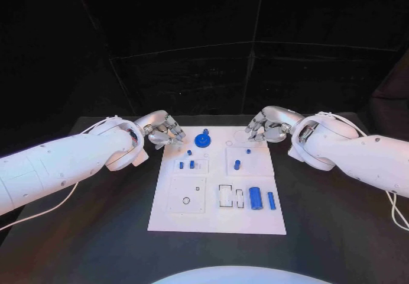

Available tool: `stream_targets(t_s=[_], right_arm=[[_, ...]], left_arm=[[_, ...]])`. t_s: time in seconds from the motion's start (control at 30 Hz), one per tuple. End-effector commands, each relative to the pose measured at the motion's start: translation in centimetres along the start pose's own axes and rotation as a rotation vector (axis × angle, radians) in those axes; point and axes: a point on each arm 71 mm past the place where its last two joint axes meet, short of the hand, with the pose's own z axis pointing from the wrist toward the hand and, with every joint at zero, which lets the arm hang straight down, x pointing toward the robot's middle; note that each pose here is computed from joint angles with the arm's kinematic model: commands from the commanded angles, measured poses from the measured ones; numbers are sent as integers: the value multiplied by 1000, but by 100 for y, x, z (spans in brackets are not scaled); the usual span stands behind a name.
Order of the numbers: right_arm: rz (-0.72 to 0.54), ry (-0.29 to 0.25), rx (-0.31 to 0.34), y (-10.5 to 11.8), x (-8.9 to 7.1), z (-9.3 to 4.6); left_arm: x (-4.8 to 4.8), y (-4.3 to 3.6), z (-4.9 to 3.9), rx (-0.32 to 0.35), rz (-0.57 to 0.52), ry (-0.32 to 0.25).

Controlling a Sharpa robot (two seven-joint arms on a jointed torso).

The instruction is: Assemble the parts on the task board

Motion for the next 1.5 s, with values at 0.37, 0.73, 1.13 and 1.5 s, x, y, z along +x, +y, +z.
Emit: stream_targets(t_s=[0.37, 0.73, 1.13, 1.5], right_arm=[[-316, 49, 9, 13, 275, -45], [-317, 63, -10, 78, 377, -1], [-307, 112, -16, 113, 455, 39], [-327, 151, 17, 82, 510, 46]], left_arm=[[-203, -44, -127, 148, -688, -246], [-193, -78, -135, 170, -716, -253], [-179, -86, -124, 171, -720, -248], [-176, -81, -122, 167, -721, -244]])
